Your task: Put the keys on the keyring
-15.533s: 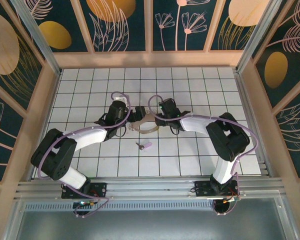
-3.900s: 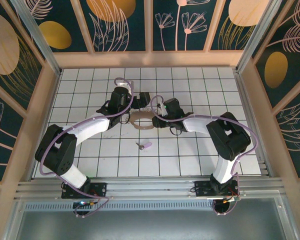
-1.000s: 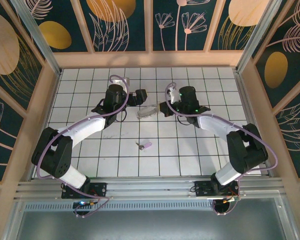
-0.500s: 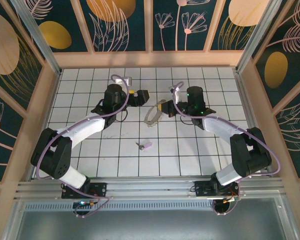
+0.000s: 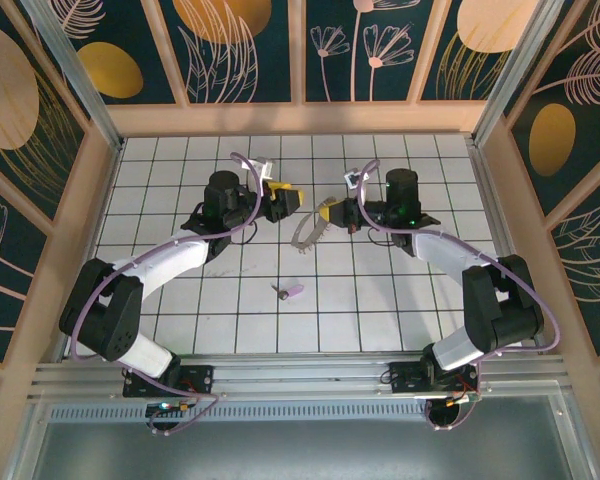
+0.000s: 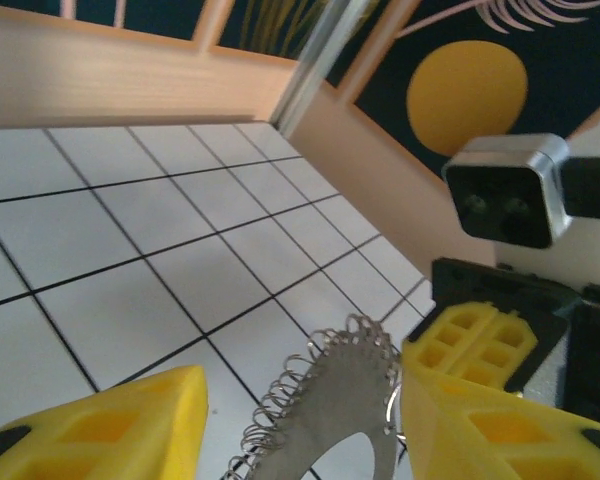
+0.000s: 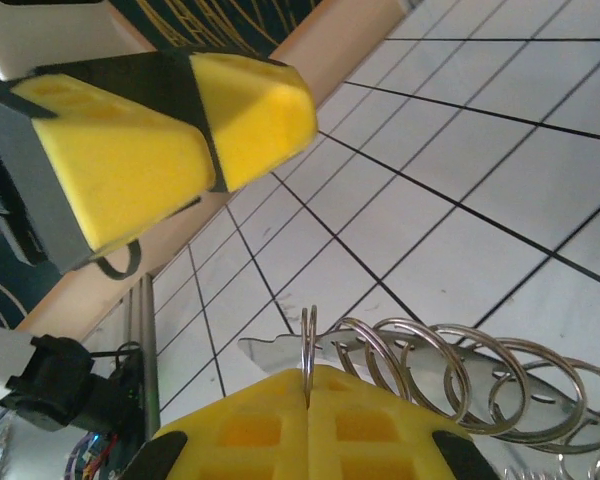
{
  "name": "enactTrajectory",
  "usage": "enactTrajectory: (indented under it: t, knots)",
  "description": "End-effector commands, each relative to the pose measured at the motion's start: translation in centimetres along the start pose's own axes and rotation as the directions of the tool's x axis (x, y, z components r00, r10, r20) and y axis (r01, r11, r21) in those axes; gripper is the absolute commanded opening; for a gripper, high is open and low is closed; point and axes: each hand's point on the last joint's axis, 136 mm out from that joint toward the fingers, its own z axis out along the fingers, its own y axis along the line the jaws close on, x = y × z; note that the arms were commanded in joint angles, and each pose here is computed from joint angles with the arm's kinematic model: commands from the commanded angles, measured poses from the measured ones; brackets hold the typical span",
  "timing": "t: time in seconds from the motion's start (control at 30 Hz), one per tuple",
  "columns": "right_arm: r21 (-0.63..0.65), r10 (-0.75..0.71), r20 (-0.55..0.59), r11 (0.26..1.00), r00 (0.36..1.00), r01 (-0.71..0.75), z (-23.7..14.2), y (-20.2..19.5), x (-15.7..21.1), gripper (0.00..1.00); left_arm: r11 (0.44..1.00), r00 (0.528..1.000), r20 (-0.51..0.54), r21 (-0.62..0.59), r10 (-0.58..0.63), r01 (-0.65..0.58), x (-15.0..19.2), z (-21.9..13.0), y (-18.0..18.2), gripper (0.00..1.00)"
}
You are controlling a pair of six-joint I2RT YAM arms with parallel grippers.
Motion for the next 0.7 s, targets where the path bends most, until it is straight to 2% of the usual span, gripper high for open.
enactTrajectory:
  t: [0.0,0.13,0.17,0.33,0.67]
  knots:
    - [-0.089,-0.087,0.007,0.992,0.996,0.087,-0.2,2.1,-1.7,0.0,0.989,0.996,0.018,0.122,0.083,-0.085,-1.3,0.2,-2.2,0.51]
    - [-0.121,-0.092,-0.011,0.989,0.996,0.09,-0.2,2.4,-1.5,0.0,0.979,0.995,-0.009,0.178,0.102,-0.099,-0.5,0.5,-2.7,0.44]
    - [-0.13,-0.094,-0.016,0.987,0.995,0.092,-0.2,2.5,-1.4,0.0,0.973,0.993,0.003,0.199,0.117,-0.115,-1.4,0.6,-3.3,0.42]
    - [-0.154,-0.096,-0.035,0.984,0.995,0.09,-0.1,2.8,-1.1,0.0,0.954,0.991,-0.014,0.271,0.133,-0.124,-1.5,1.0,-4.4,0.3]
    - [-0.165,-0.103,-0.038,0.982,0.994,0.096,-0.2,3.0,-1.1,0.0,0.937,0.988,-0.078,0.335,0.13,-0.097,-0.5,1.8,-4.7,0.29]
